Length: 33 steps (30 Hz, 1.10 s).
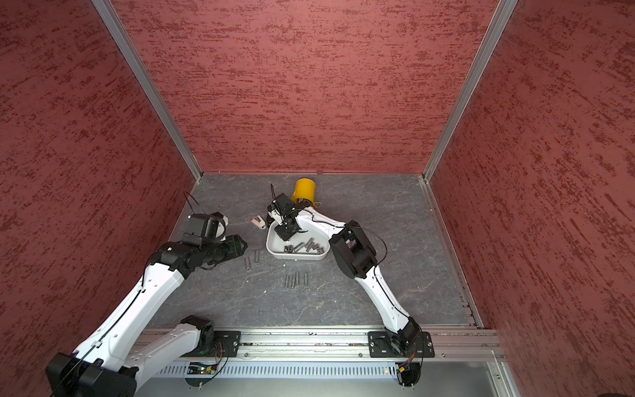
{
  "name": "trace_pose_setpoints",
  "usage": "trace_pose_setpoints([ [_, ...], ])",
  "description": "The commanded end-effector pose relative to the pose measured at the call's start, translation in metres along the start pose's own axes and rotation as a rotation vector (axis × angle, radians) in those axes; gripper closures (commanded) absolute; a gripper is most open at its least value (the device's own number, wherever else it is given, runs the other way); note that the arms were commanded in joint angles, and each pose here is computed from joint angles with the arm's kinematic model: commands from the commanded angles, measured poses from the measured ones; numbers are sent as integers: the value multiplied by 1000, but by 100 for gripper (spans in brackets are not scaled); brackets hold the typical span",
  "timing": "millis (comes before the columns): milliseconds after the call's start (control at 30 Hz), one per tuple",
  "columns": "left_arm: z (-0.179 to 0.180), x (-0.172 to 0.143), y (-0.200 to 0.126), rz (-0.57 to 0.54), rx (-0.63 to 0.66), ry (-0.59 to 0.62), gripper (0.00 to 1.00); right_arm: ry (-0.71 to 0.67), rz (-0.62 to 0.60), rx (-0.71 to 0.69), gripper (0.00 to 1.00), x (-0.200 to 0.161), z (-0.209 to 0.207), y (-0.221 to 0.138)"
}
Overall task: Take out the socket from the storage box
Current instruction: Pick up the socket head from the storage box.
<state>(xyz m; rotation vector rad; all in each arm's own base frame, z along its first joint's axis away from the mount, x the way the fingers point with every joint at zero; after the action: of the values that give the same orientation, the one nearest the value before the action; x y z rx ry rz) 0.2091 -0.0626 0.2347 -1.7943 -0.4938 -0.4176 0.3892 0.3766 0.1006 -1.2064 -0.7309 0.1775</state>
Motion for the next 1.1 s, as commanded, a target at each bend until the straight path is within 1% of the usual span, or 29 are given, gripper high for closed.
trace_pose_setpoints([
  [0,-1,0,1,-7,-8,16,42,24,-19,-16,85,6,5,-21],
  [33,-1,0,2,-6,-9,15,42,31,-31,-17,83,8,6,-25],
  [67,-1,0,1,-7,-9,16,42,39,-38,-21,80,9,6,-28],
  [100,-1,0,2,-6,-8,15,42,48,-43,-24,73,10,6,-30],
  [133,-1,0,2,-4,-7,16,42,54,-40,-21,71,9,6,-31],
  [233,-1,0,2,-4,-7,17,42,67,-34,-23,68,9,6,-34],
  [533,-1,0,4,3,-5,17,42,108,-5,-105,68,0,-2,-33],
  [767,-1,-1,5,7,-4,18,42,173,17,-133,68,-7,-2,-34],
  [1067,-2,-1,5,11,-5,21,41,262,58,-207,68,-19,-1,-33],
])
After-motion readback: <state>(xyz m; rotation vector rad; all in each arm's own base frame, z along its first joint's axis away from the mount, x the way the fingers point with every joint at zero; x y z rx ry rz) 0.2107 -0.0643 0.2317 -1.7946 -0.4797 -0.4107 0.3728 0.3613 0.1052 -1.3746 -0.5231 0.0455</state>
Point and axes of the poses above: each gripper's point midway between its finger pads, its own y axis out along the fingers, its own z axis along the line the jaws close on, x = y × z, the point moved 8 cm from there along -y, back along the fingers, and after that the axes turned 11 degrees about y, right-handed, at the moved point
